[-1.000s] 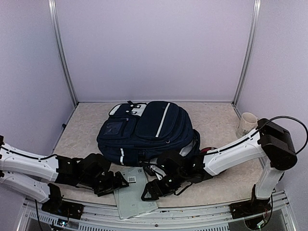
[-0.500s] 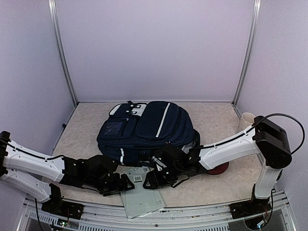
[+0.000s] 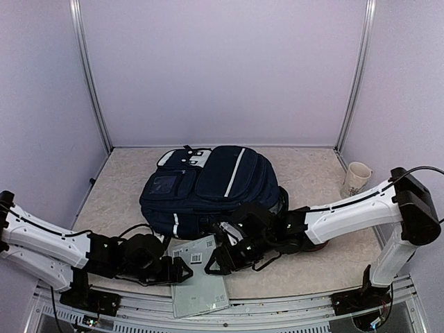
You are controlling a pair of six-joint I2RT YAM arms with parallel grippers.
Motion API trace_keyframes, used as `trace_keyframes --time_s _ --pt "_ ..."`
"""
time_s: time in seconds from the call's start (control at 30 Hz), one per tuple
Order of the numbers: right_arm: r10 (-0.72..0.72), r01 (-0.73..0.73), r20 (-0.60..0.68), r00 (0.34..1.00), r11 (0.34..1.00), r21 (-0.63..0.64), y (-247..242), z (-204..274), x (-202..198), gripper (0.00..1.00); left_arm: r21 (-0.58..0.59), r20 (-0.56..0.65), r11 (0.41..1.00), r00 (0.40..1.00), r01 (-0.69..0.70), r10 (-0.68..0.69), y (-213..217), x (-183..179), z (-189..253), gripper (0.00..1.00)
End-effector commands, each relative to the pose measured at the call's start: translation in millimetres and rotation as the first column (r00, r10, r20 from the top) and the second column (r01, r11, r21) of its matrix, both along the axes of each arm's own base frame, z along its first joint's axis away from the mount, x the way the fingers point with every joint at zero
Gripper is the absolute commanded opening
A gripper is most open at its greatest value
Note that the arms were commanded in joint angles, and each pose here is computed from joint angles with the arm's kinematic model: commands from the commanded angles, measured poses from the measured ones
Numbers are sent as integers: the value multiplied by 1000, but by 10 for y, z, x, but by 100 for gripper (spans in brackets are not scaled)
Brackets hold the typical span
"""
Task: Pack the student bag
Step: Move the book to the corner of the board.
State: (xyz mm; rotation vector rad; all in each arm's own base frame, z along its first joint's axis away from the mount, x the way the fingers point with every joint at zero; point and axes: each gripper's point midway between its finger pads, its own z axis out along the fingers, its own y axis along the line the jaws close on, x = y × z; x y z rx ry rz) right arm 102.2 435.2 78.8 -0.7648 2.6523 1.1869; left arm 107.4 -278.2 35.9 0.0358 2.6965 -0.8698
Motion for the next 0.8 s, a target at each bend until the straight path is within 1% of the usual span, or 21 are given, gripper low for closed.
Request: trace_keyframes --time_s 0.0,0.17,0.23,0.3,0.4,0.53,0.6,0.67,0.77 --pt "125 -173 150 981 911 375 425 1179 -254 61 -242 58 961 991 133 -122 -581 -87 457 81" --pt "60 -118 172 983 930 349 266 1253 -165 61 -262 65 948 984 179 -168 -761 -112 458 81" --pt "36 -83 156 987 948 307 174 1126 -117 62 -261 105 941 976 213 -192 -883 -74 506 82" --pt "12 -43 120 993 965 257 64 952 -57 62 -233 120 946 972 225 -202 -964 -21 474 84" --pt "-41 21 97 995 980 196 -148 743 28 62 -180 79 957 973 228 -217 -1006 6 278 84" --pt "-130 123 43 991 983 138 -491 395 184 61 -164 25 960 973 229 -228 -1063 -7 53 84" --pt "-162 158 21 986 979 130 -595 289 235 61 -152 1 958 969 244 -247 -1153 8 -40 83" --pt "-200 196 32 979 975 101 -685 204 300 61 -147 -18 954 963 263 -268 -1231 -2 -102 82" --pt "-254 254 47 966 967 1 -848 43 371 65 -143 -43 949 956 283 -291 -1277 -44 -161 80"
